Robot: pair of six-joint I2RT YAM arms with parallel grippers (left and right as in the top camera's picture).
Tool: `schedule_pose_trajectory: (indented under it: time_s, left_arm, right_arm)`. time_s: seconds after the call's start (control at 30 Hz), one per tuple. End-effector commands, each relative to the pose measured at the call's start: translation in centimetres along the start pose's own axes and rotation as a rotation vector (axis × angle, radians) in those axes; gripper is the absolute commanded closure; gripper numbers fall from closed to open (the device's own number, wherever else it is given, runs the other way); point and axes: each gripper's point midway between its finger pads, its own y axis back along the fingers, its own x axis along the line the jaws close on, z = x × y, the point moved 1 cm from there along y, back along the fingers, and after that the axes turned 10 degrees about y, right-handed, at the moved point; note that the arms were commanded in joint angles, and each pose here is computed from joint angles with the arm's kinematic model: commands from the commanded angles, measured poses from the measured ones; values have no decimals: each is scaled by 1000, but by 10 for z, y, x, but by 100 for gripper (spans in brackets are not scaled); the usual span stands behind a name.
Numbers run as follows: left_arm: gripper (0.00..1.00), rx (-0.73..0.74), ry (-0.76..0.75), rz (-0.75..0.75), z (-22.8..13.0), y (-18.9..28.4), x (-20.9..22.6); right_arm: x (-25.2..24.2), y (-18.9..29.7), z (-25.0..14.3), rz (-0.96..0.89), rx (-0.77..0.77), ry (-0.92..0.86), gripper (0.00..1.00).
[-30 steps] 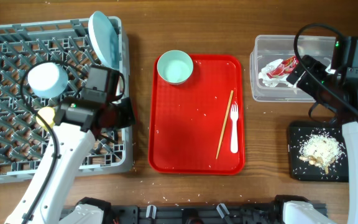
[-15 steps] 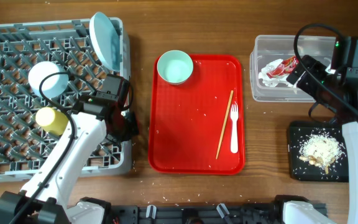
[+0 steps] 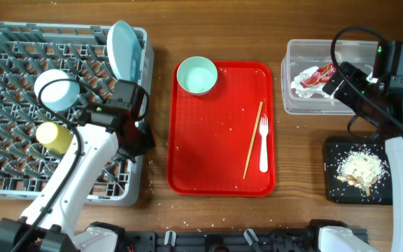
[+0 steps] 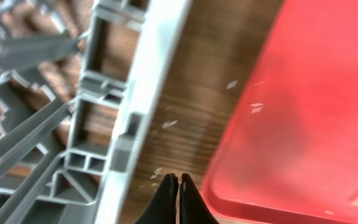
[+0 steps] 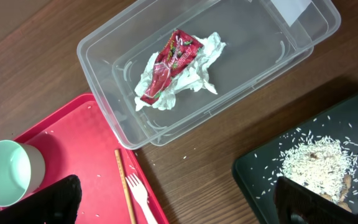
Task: Sort waste into correct bins and load items into the dishwasher rack
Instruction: 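Move the left gripper back to the green cup on the tray, then grasp the green cup rim with the left gripper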
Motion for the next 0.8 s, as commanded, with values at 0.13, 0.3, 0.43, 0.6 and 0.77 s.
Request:
schedule_pose_trajectory:
  time_s: [0.13, 0.3, 0.43, 0.6, 0.77]
  left_arm:
    - [34, -206, -353, -514, 26, 59, -125]
    - [34, -597, -549, -415, 68, 70, -166]
    - [37, -642, -654, -412, 79, 45, -194]
    - [36, -648, -657, -415, 96, 2, -214]
    - [36, -611, -728, -369, 99, -48, -220]
  right_arm:
    - [-3, -4, 0, -21, 3, -4, 0]
    - [-3, -4, 0, -21, 3, -4, 0]
    - [-3, -4, 0, -21, 3, -4, 0]
    - [-3, -4, 0, -21, 3, -4, 0]
    - [-3, -4, 0, -21, 3, -4, 0]
